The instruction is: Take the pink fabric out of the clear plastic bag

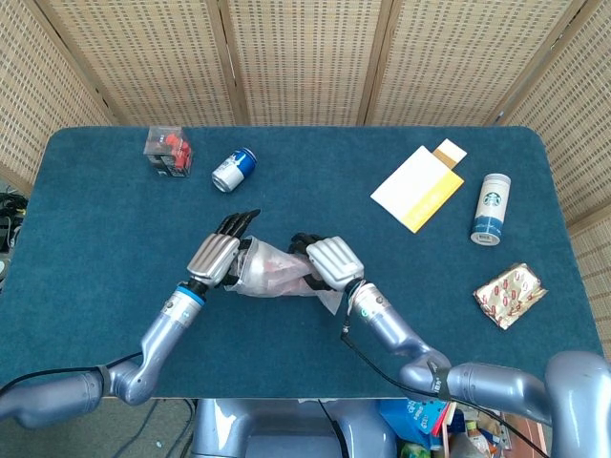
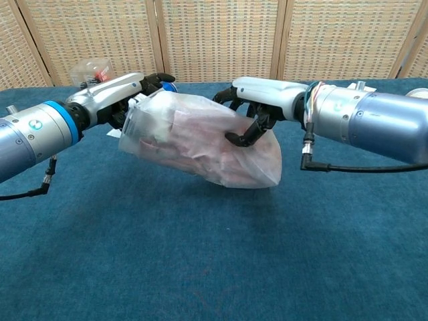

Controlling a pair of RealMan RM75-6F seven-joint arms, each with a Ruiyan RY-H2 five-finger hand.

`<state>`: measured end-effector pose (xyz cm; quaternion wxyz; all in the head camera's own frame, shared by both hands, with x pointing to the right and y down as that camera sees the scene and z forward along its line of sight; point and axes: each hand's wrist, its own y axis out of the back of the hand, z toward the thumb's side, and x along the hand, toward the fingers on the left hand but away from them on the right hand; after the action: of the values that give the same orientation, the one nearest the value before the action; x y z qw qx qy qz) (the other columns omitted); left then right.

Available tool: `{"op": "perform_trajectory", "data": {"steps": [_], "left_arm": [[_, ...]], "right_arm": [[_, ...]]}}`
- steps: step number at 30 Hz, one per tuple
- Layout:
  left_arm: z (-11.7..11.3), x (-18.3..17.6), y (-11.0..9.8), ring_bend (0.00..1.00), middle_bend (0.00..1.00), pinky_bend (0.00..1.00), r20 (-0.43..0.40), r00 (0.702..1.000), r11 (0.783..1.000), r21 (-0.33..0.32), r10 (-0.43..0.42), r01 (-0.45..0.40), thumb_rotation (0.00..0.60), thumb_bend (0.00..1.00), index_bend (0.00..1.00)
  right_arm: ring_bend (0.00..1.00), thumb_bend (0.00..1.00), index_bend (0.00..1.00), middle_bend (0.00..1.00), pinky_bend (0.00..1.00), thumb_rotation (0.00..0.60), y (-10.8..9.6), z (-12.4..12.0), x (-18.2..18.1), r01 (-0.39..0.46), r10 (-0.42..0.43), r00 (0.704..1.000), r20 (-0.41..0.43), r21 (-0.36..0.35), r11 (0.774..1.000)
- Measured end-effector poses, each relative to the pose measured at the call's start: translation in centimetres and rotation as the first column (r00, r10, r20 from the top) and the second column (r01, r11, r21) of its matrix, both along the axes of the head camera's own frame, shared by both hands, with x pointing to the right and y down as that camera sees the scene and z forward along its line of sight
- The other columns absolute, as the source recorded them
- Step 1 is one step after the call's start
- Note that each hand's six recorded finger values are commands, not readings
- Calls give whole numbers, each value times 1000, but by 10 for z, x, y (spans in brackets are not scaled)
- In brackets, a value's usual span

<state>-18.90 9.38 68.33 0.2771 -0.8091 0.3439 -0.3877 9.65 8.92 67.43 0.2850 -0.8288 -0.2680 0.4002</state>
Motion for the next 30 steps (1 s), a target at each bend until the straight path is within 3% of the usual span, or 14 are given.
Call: {"op": "perform_trajectory", "data": {"steps": [2,6,14,22,30], "left_arm": [[0,0,-1,0,0,0,-1,1000,1000,-2,-9,9,600,400,742],[3,3,-2,0,0,0,-9,1000,1000,-16,-23,23,600,400,742],[-4,13,-6,0,0,0,-48,998,999,-16,-38,37,600,401,742],[-14,25,-13,0,0,0,-62,997,998,-10,-55,54,600,409,745],[-21,40,-17,0,0,0,-49,996,997,-20,-70,69,600,414,750]], "right_arm": [[0,9,71,0,138,600,-2,-2,8,-19,19,1000,6,-15,1000],[0,0,68,0,124,600,-7,-6,41,-73,73,997,-5,-23,997],[0,0,68,0,124,600,2,-15,97,-125,128,991,-48,48,991],[0,0,68,0,124,600,29,-12,167,-143,153,975,-159,69,987],[0,0,90,0,124,600,63,3,212,-207,203,957,-209,1,978]]}}
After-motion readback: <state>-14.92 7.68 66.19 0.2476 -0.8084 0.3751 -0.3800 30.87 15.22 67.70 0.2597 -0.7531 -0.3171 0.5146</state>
